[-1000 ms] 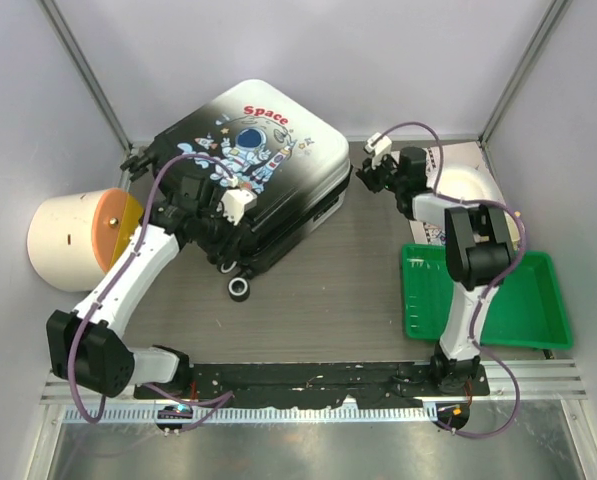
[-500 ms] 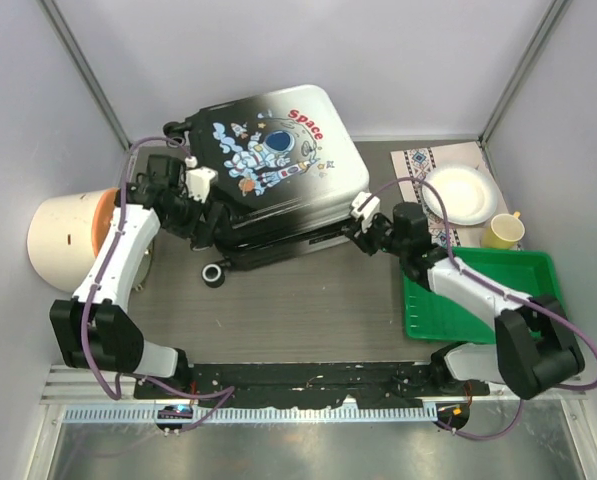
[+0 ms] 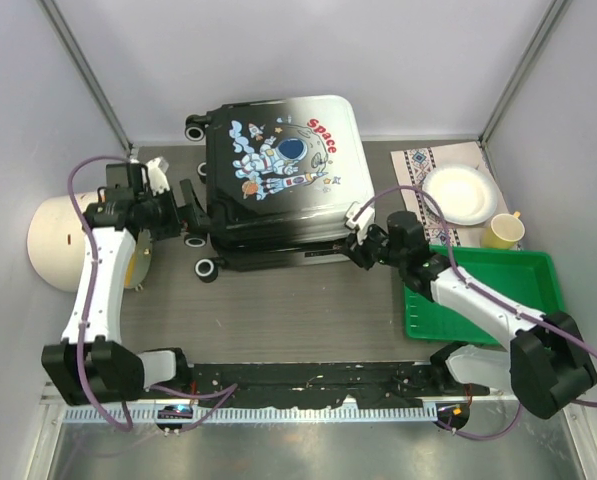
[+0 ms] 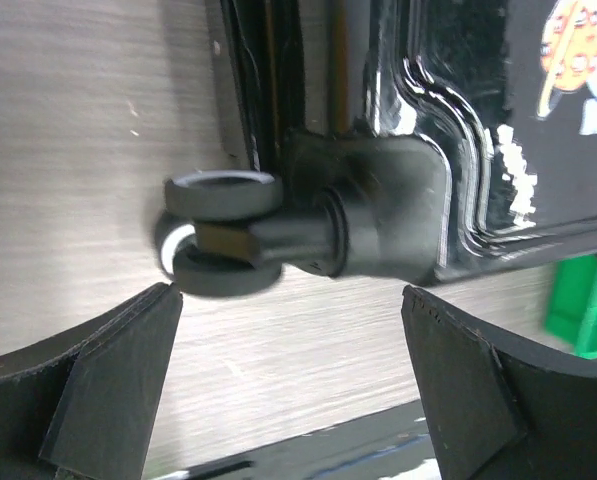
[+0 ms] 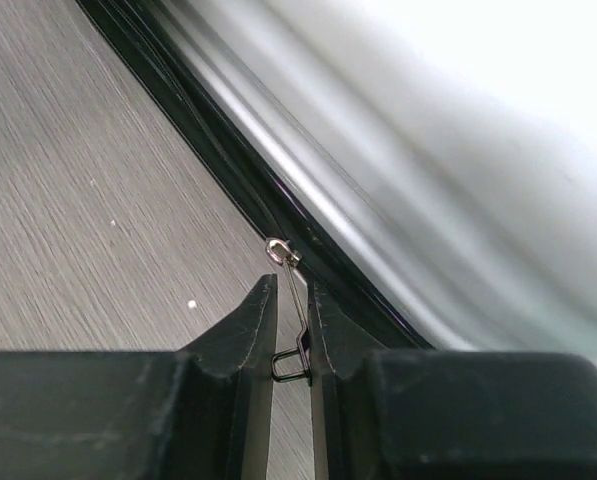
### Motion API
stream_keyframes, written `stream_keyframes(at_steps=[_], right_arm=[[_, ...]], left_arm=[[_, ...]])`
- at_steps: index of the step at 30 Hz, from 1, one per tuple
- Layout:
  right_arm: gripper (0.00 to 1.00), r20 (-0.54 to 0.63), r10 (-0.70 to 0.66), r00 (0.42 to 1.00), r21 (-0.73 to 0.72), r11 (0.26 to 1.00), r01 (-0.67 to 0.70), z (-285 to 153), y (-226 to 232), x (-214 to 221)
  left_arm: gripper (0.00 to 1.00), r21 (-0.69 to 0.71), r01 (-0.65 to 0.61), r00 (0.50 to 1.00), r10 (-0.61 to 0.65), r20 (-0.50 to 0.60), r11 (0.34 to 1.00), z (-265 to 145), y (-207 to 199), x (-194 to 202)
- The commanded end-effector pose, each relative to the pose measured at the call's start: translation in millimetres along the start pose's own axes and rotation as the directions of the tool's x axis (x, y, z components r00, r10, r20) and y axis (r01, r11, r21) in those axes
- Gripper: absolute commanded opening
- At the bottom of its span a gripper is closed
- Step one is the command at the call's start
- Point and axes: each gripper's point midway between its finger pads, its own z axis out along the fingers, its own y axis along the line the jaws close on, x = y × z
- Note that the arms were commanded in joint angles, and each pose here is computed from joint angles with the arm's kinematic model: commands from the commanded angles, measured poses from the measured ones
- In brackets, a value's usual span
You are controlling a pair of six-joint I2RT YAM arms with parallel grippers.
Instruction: Open, take out, and arrange the luggage
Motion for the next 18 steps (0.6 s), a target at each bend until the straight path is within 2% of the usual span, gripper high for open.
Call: stream_keyframes(at_steps=[1, 3, 7, 11, 12, 14, 15, 18], right_arm=[[0.01, -0.054, -0.046, 0.997, 0.056, 0.997, 0.049, -38.8, -35.5, 0.0], [0.01, -0.108, -0.068, 0.992, 0.048, 0.996, 0.073, -52.0, -44.6, 13.0], [0.01, -0.16, -0.04, 0.986, 0.13, 0.99, 0.061, -67.5, -79.7, 27.5], [0.01, -0.144, 0.003, 0.99, 0.124, 0.992, 0.015, -52.5, -80.7, 33.5], [0.01, -0.151, 0.003, 0.989, 0.126, 0.992, 0.016, -49.3, -79.6, 37.0], [0.01, -0.145, -0.002, 0.989, 0.123, 0.992, 0.02, -40.4, -78.0, 37.5], [0.01, -0.143, 0.0, 0.99, 0.122, 0.992, 0.017, -38.2, -78.2, 37.0], [0.01, -0.143, -0.001, 0.99, 0.115, 0.993, 0.018, -32.1, -76.2, 34.3]], left_arm=[[0.96, 0.18, 0.26, 0.96, -0.274, 0.058, 0.949, -16.6, -39.8, -5.0], [0.96, 0.169, 0.34, 0.938, -0.347, 0.015, 0.925, -8.3, -38.3, -2.0], [0.99, 0.205, 0.479, 0.874, -0.485, -0.022, 0.854, 2.5, -43.5, -8.3], [1.0, 0.08, 0.636, 0.77, -0.638, -0.002, 0.768, 24.3, -16.7, -5.2], [1.0, 0.051, 0.684, 0.728, -0.686, 0.007, 0.727, 27.8, -10.6, -5.2], [1.0, -0.037, 0.731, 0.682, -0.729, 0.053, 0.681, 31.3, 7.8, 0.0], [0.99, -0.074, 0.766, 0.642, -0.765, 0.051, 0.638, 34.0, 13.3, 4.7], [1.0, -0.104, 0.796, 0.604, -0.795, 0.06, 0.596, 39.9, 22.2, 4.0]])
